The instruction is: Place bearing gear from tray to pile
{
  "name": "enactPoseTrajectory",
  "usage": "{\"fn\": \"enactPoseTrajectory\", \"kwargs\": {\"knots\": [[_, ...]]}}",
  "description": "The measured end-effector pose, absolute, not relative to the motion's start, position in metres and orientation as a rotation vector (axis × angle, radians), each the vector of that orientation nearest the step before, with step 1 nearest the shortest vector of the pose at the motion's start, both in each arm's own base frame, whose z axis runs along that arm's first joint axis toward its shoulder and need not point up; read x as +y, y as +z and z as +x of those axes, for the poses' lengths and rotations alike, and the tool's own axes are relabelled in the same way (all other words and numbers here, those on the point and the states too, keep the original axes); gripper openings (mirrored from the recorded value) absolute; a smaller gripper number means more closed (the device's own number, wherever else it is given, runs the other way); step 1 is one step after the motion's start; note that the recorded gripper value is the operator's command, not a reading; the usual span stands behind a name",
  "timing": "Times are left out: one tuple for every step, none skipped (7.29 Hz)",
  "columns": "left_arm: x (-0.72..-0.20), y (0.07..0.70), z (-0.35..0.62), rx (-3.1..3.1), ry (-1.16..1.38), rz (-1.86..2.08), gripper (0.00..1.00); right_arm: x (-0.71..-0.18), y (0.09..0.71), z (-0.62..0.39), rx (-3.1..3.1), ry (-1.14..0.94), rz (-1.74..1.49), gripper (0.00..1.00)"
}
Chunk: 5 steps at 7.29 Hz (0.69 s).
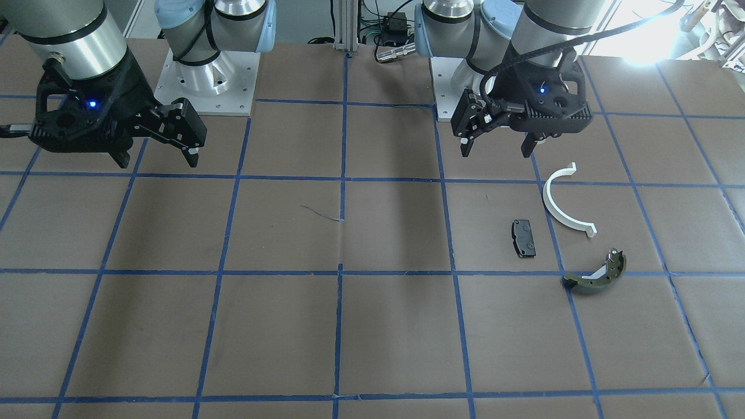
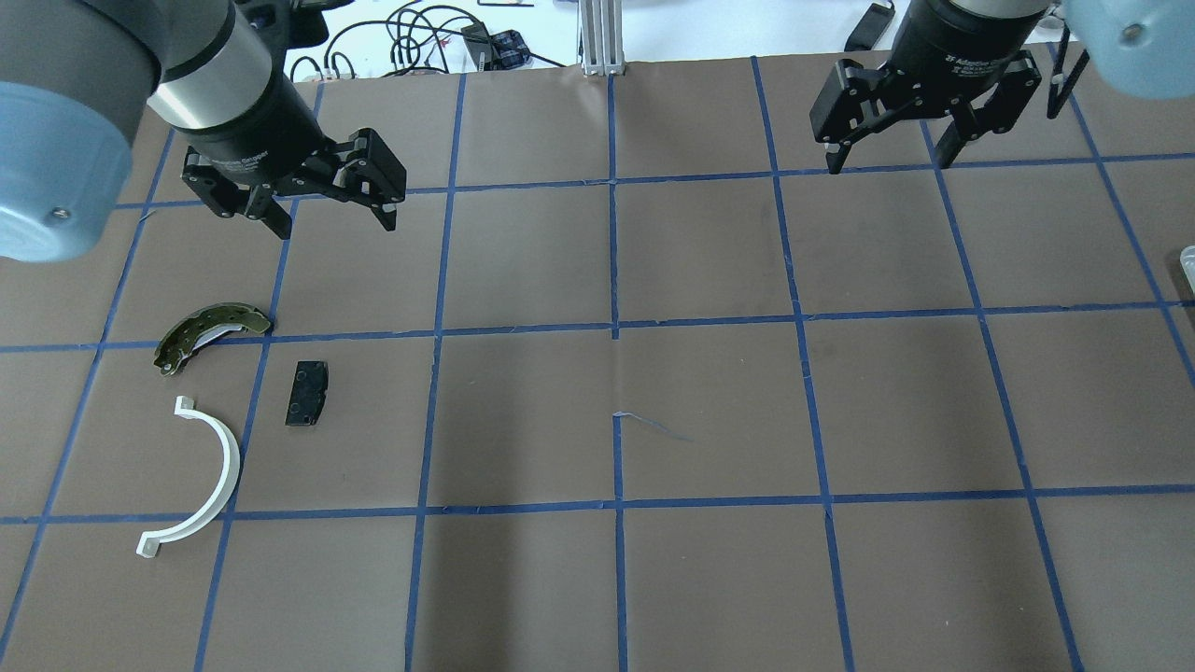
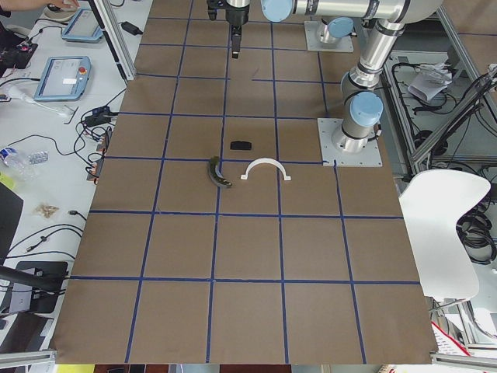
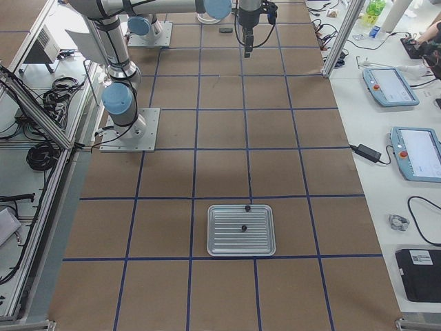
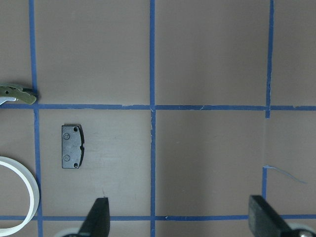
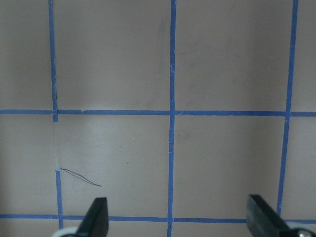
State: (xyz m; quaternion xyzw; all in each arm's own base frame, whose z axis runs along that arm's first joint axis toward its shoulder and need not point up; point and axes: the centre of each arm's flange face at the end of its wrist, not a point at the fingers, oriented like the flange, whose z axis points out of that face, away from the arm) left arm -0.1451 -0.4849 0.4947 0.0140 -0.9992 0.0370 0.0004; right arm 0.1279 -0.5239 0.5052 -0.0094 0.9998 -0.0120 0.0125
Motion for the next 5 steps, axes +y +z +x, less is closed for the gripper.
{"fn": "enactPoseTrajectory", "kwargs": {"knots": [[-0.4854, 0.4939, -0.1440, -3.149, 0.115, 0.044, 1.00, -0.5234, 0.5041, 0.1278, 3.116, -0.032, -0.031, 1.00], [-0.4855, 0.4933, -0.1437, -3.151, 0.114, 0.044, 1.00, -0.5233, 0.5034, 0.1275, 3.120, -0.032, -0.033, 1.00], [-0.4855, 0.4931, -0.1436, -3.153, 0.113, 0.044, 1.00, -0.5234, 0.5038, 0.1273, 3.122, -0.041, -0.035, 1.00], [-0.4850, 0.4922, -0.1435, -3.154, 0.110, 0.044, 1.00, -0.5223, 0.5063, 0.1273, 3.124, -0.054, -0.049, 1.00], [-0.4844, 0.4907, -0.1433, -3.156, 0.106, 0.044, 1.00, -0.5203, 0.5093, 0.1270, 3.126, -0.063, -0.067, 1.00]]}}
